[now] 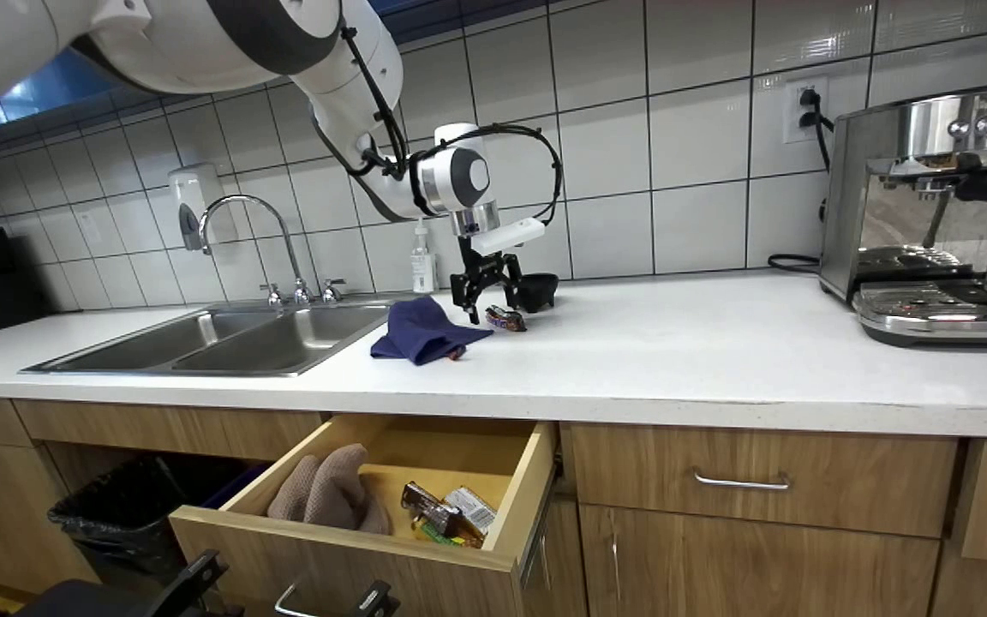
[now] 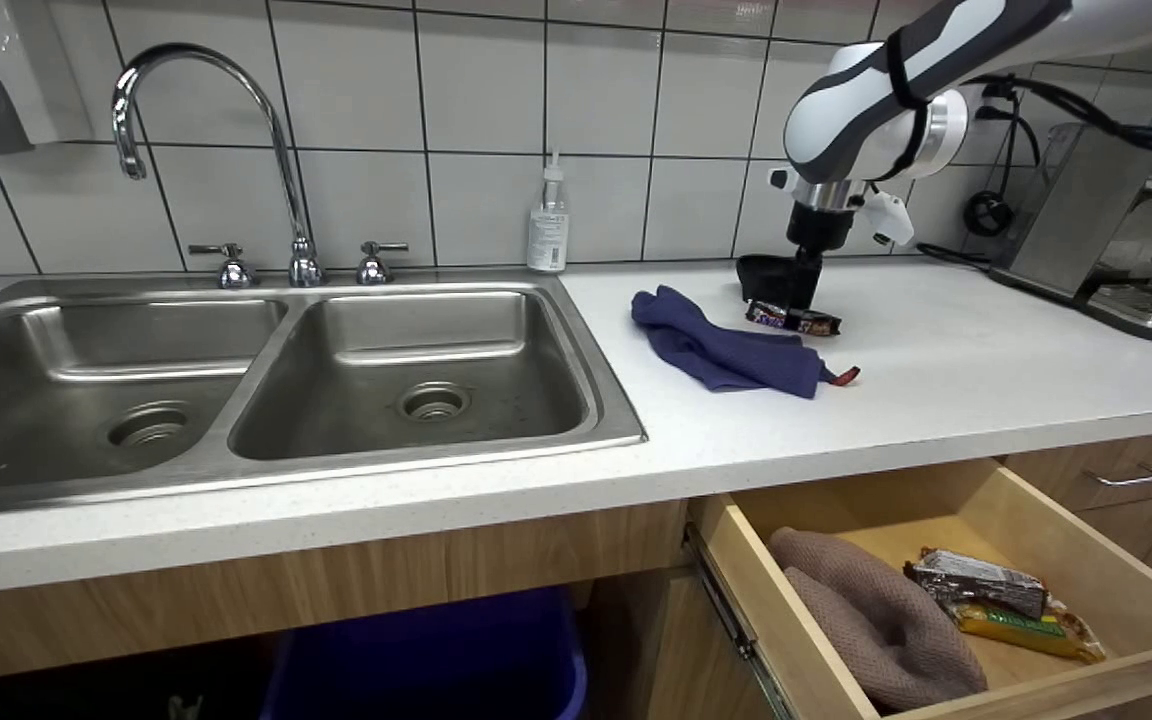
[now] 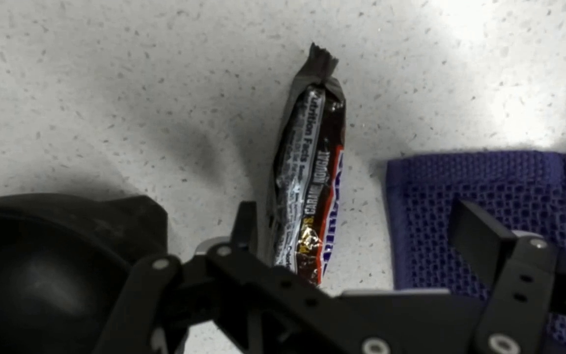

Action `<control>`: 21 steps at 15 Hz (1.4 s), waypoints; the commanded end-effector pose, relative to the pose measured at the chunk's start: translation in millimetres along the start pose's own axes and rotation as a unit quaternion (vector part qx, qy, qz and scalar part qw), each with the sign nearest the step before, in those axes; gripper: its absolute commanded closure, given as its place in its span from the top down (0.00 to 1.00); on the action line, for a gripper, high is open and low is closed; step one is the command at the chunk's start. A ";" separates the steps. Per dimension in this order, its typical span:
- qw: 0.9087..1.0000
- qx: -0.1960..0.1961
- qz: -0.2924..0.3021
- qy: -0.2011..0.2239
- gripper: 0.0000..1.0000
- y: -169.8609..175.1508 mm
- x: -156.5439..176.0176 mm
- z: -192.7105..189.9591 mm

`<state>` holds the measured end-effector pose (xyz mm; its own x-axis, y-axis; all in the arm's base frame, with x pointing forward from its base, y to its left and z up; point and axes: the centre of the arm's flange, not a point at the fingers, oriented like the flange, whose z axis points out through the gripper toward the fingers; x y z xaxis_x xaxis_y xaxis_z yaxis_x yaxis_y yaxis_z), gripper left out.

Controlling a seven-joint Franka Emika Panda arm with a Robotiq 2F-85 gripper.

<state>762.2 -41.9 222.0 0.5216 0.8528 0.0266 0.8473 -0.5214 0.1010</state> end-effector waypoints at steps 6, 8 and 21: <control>1.000 0.027 -0.003 -0.003 1.00 31.2 11.6 9.2; 1.000 0.031 -0.002 -0.006 1.00 33.3 12.9 13.0; 0.999 0.029 0.001 0.014 0.30 36.8 19.0 2.9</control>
<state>788.4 -45.4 213.0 0.5438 0.8388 0.0259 0.8372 -0.5444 0.0526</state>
